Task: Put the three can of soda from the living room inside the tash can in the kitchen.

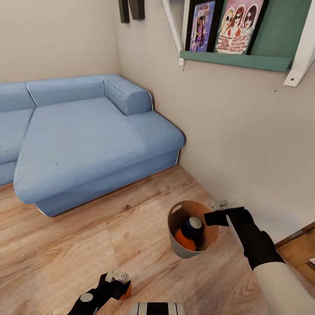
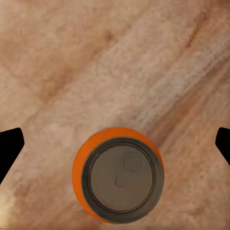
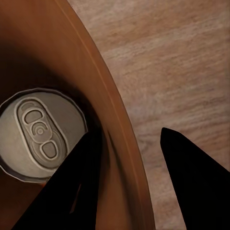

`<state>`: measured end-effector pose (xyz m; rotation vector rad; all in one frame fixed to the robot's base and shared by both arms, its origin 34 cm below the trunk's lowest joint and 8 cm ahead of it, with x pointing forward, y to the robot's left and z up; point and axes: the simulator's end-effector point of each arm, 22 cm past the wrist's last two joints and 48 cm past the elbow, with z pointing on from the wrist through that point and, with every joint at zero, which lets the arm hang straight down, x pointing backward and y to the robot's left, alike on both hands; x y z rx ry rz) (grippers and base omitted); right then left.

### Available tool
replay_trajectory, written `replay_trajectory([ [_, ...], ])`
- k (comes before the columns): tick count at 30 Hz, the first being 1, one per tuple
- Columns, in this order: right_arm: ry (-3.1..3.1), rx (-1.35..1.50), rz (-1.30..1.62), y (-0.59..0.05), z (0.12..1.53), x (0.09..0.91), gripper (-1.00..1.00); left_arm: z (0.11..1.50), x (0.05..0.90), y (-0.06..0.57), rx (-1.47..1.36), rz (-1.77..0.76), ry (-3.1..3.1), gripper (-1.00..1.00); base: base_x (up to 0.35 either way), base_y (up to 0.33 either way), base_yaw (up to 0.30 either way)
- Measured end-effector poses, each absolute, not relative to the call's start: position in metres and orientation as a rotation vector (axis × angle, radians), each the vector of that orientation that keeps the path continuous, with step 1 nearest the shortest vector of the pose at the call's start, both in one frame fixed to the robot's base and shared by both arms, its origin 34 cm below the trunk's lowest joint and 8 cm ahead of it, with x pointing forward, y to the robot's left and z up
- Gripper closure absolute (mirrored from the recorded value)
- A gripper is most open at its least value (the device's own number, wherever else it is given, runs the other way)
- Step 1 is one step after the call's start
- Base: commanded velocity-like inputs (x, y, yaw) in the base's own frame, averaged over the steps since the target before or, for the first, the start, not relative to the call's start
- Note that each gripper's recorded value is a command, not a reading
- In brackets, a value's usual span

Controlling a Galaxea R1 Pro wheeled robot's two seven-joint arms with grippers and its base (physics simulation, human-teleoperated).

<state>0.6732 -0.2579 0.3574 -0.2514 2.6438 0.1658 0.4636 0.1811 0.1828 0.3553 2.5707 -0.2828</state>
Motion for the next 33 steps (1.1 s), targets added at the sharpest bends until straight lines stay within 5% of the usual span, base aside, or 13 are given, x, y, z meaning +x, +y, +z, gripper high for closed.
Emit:
replay_trajectory([
  [33, 2.625, -0.268, 0.164, -0.255, 0.34, 0.67, 1.0, 0.153, 0.44, 0.182, 0.346, -0.3, 2.64, -1.0, 0.0, 0.0, 0.0],
])
